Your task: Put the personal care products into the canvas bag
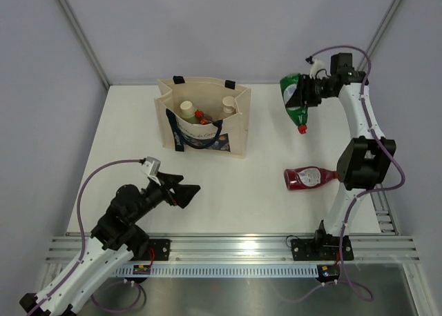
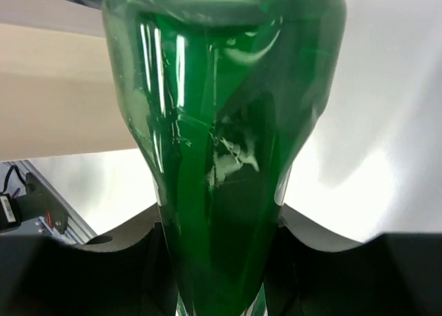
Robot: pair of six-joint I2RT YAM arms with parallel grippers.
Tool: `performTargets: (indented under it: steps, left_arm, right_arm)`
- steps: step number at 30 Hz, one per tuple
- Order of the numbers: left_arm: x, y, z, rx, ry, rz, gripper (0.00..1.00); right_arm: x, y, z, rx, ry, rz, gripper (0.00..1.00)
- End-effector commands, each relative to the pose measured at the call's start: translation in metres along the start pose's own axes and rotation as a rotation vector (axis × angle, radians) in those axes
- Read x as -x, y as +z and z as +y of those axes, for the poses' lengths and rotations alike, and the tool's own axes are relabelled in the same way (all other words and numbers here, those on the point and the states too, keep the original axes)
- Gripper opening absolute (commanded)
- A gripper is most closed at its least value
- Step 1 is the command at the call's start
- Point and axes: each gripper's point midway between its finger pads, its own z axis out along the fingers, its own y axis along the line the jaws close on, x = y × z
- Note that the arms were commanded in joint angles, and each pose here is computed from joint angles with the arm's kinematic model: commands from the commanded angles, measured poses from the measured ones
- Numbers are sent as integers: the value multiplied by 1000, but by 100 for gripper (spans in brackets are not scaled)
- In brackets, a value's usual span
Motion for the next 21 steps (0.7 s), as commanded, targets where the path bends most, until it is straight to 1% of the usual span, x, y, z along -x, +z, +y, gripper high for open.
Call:
performTargets:
  steps: [1,2,3,4,5,6,7,8,9,10,11,12,13,16,17,18,21]
  left_arm:
    - [26,-5,-13,-37,43,-77,99]
    - [25,-4,-12,-32,39,-74,99]
    - [26,-4,-12,-30,39,-76,99]
    - [26,-4,-12,-28,37,-73,99]
    - [24,-3,-11,-24,32,-67,99]
    - [24,-3,-10,-23,32,-66,99]
    - [23,-3,-10,-21,30,-63,99]
    - [23,-2,-9,-16,26,-62,99]
    - [24,-2,-9,-14,22,-62,99]
    - [23,-2,-8,-11,18,-59,99]
    - [22,-2,-9,-10,11,-57,99]
    - [23,-3,-9,-10,8,-59,99]
    - [22,-3,-8,-6,2,-56,99]
    - [23,-3,-8,-1,-9,-61,99]
    - [23,-3,-8,-2,-18,-62,99]
    - [24,-4,-9,-7,-19,-65,99]
    - [23,-3,-8,-3,-17,-62,99]
  right_arm:
    - [71,-92,170,185,-422,-275,0]
    - [67,-86,195,188,-496,-261,0]
    - [77,-94,220,197,-573,-299,0]
    - [77,-92,237,212,-620,-303,0]
    - [69,-79,264,240,-681,-283,0]
    - [69,-74,279,252,-724,-287,0]
    - [73,-63,293,262,-779,-298,0]
    - [76,-51,299,233,-807,-301,0]
    - [72,-44,330,263,-870,-324,0]
    - [72,-17,332,258,-896,-303,0]
    - [76,-5,339,234,-921,-324,0]
    - [71,19,353,249,-945,-316,0]
    - [79,26,365,249,-973,-365,0]
    - [87,61,370,192,-1001,-407,0]
    - [98,64,372,174,-1005,-454,0]
    - [100,74,368,165,-1004,-453,0]
    - [106,85,364,140,-1030,-472,0]
